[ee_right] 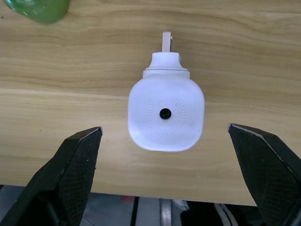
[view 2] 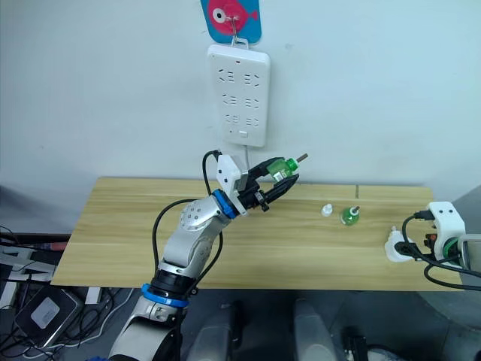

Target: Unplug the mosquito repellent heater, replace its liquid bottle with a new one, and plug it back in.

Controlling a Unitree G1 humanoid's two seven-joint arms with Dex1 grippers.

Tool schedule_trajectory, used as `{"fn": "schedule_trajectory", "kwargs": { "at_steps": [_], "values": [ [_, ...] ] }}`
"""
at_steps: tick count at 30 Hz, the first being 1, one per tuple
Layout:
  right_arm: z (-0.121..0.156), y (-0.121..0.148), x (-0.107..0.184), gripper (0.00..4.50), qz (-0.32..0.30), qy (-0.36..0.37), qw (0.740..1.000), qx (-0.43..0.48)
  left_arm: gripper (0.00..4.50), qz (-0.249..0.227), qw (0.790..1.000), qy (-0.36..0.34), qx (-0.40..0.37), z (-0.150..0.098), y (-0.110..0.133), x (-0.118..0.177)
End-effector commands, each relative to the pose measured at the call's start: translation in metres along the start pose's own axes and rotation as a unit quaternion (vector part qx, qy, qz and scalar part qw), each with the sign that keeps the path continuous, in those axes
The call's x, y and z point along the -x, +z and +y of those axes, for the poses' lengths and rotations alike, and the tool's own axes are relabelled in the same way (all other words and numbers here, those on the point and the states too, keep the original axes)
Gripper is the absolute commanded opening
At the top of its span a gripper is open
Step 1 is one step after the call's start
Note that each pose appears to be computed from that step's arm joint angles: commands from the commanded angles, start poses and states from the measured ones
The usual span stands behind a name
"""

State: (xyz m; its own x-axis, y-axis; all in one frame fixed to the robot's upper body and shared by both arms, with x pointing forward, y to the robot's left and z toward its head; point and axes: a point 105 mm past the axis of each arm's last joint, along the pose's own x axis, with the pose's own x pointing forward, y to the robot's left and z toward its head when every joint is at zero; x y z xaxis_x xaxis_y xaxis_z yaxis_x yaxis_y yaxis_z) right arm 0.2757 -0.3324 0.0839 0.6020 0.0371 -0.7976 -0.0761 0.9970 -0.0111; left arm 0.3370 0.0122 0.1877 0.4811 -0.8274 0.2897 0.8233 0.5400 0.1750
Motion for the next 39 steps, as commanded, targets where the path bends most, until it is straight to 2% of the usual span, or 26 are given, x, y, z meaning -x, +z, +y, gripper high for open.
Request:
{"fn": "schedule_trajectory", "kwargs": {
  "at_steps": [1,10,39],
  "values": [
    [-0.009,0.003,-0.002,4.47,0.003,-0.017,1.0,0.01,2.3,-0.022,1.0,-0.009,-0.015,-0.006,0.014,-0.003],
    [-0.009,0.008,-0.015,4.47,0.009,-0.017,1.0,0.005,2.3,-0.017,1.0,-0.005,-0.012,-0.006,0.015,-0.001],
    [-0.016,-0.005,-0.033,4.47,0.031,-0.011,0.999,0.003,2.3,-0.006,1.0,-0.016,-0.015,-0.011,0.014,0.001]
  ]
}}
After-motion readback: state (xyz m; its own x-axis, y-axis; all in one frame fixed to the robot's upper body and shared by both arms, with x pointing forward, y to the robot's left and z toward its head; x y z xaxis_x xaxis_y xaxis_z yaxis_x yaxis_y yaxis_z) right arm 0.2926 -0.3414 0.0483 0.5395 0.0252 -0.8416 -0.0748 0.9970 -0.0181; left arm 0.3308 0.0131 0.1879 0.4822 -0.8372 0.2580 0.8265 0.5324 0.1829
